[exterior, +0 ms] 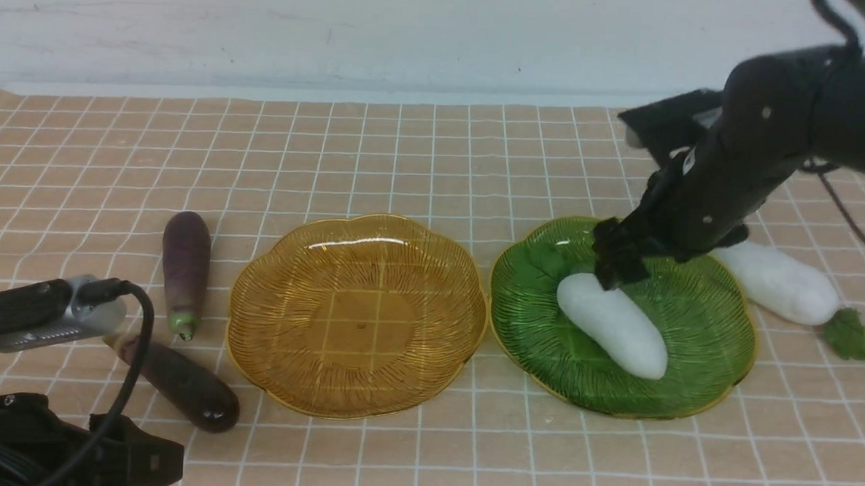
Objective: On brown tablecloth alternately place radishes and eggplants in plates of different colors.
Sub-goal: 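Place the white radish on the plate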
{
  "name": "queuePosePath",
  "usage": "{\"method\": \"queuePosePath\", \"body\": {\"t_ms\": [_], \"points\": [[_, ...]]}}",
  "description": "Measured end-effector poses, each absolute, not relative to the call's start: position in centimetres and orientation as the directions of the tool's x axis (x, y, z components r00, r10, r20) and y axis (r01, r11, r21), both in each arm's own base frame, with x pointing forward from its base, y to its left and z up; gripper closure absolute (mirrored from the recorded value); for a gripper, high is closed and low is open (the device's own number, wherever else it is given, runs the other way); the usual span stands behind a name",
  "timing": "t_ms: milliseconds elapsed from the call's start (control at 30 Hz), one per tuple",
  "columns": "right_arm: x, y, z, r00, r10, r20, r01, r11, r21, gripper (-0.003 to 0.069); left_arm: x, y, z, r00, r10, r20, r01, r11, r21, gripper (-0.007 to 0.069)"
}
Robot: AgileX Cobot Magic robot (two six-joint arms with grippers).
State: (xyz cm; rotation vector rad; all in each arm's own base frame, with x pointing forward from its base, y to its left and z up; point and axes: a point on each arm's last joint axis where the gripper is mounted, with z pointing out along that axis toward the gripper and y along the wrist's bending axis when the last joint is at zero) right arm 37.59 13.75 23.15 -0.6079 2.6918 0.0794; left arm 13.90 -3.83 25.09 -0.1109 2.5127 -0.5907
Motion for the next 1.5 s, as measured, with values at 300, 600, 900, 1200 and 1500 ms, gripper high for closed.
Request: {"method": "queuePosePath", "body": {"t_ms": [300,600,900,1200,1500], "points": [[39.8,3.6,25.6,-0.933,-0.209,-0.294,-0.198,0.978,-0.065,0.0570,14.0,-3.8,25.1,-0.840,-0.201,-0.503,0.043,0.901,-0.433,0.0279],[40.0,-1.0,25.5,-0.913,-0.306,-0.268,-0.279,0.951,-0.136,0.0607,14.1,-3.8,25.2,-0.833,-0.207,-0.513,0.042,0.901,-0.431,0.0279],[40.8,-0.7,25.4,-0.850,-0.417,-0.322,-0.383,0.909,-0.164,0.0183,14.1,-3.8,25.2,-0.833,-0.207,-0.513,0.042,0.901,-0.431,0.0279],[42.7,-1.0,18.3,-0.892,-0.410,-0.189,-0.391,0.911,-0.128,-0.0019,14.1,-3.7,25.2,-0.828,-0.210,-0.519,0.041,0.902,-0.430,0.0279],[42.7,-1.2,18.4,-0.937,-0.342,-0.077,-0.334,0.938,-0.097,0.0156,14.2,-3.7,25.2,-0.825,-0.212,-0.524,0.040,0.903,-0.429,0.0279]]}}
